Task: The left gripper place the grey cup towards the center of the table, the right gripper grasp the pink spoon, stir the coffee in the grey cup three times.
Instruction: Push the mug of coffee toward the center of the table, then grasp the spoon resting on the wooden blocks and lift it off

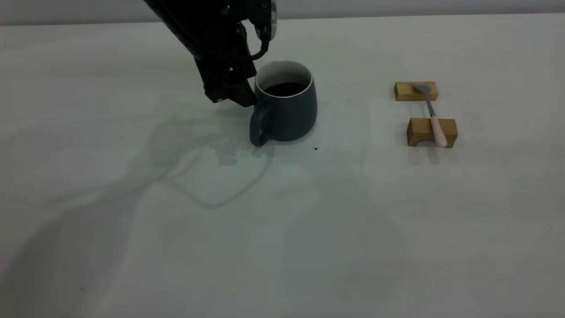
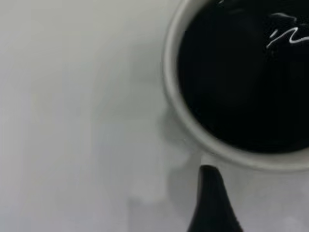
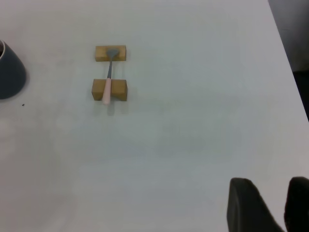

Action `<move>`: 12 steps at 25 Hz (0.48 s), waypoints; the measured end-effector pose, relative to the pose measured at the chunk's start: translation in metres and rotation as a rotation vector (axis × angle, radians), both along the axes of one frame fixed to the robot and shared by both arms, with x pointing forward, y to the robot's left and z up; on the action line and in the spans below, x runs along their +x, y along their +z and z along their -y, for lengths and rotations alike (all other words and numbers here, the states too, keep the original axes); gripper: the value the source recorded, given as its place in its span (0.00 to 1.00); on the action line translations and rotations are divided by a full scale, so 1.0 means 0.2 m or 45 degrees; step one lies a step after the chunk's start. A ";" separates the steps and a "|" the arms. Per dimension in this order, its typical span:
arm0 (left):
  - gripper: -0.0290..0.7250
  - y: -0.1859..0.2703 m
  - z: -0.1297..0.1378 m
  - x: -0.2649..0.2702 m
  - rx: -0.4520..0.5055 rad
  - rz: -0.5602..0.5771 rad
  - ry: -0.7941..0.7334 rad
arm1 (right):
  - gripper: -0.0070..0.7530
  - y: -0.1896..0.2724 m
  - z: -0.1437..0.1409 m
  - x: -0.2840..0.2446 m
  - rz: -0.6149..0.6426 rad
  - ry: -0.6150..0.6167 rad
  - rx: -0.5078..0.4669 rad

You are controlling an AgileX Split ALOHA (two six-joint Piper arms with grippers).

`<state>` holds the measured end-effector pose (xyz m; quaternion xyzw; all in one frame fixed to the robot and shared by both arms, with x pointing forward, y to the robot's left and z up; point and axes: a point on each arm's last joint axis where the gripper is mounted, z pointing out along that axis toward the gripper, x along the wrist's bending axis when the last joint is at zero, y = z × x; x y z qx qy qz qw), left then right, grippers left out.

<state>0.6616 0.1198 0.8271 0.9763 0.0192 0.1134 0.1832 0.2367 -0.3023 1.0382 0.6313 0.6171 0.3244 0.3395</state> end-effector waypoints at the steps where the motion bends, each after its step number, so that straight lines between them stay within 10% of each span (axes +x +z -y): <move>1: 0.79 0.01 -0.01 0.01 0.005 -0.002 0.017 | 0.32 0.00 0.00 0.00 0.000 0.000 0.000; 12: 0.79 0.79 -0.30 -0.06 -0.162 -0.162 0.728 | 0.32 0.00 0.00 0.00 0.000 0.001 -0.001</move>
